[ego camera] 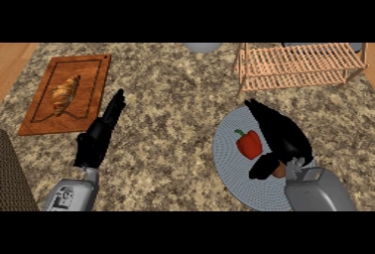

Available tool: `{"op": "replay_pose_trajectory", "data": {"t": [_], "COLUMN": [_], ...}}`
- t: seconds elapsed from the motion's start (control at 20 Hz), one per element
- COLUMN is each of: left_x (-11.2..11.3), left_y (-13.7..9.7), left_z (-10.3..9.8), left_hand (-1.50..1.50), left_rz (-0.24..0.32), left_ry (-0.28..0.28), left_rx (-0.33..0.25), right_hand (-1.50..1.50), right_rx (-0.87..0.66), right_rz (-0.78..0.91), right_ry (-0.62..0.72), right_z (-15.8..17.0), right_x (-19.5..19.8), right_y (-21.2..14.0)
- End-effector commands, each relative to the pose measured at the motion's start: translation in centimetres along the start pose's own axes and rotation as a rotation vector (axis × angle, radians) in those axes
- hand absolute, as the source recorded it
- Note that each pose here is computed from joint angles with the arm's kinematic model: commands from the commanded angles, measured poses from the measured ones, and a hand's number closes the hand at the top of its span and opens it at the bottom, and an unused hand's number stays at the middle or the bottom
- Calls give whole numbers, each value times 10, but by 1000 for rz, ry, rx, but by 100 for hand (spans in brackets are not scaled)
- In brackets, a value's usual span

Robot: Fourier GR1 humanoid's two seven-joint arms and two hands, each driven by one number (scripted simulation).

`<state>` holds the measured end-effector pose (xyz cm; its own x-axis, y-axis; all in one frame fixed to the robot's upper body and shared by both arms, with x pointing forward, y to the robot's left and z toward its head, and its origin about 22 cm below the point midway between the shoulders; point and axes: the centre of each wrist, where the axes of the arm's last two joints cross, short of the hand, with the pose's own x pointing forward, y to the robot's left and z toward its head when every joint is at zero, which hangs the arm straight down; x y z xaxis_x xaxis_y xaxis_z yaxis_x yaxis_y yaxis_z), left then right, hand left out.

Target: Pick the bell pepper from the placemat and place it in the tiered shelf

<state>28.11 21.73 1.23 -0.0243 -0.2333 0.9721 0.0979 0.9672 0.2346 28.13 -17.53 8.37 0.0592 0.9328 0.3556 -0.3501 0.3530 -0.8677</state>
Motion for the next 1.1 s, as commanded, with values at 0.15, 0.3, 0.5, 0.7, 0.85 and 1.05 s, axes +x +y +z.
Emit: {"op": "replay_pose_trajectory", "data": {"t": [0.15, 0.3, 0.5, 0.7, 0.85, 1.05], "left_x": [3, 23, -6, 0, 10, 4], "left_y": [-4, 11, -2, 3, 6, 5], "left_z": [-2, 2, -1, 4, 7, 16], "left_hand": [0, 0, 0, 0, 0, 0], "left_rz": [1, 13, 23, 15, 9, 10], "left_ry": [-5, -1, -9, 10, 6, -12], "left_rx": [2, -4, 9, 10, -3, 16], "right_hand": [-150, -150, -150, -150, -150, -150], "right_rx": [-1, 7, 5, 40, 40, 58], "right_rz": [30, 8, 9, 15, 24, 21], "right_ry": [7, 34, 30, 21, 15, 10], "right_z": [-11, -31, -30, -26, -21, -23], "right_x": [-9, -14, -7, -17, -4, -14], "right_y": [40, 20, 18, 40, 42, 46]}}
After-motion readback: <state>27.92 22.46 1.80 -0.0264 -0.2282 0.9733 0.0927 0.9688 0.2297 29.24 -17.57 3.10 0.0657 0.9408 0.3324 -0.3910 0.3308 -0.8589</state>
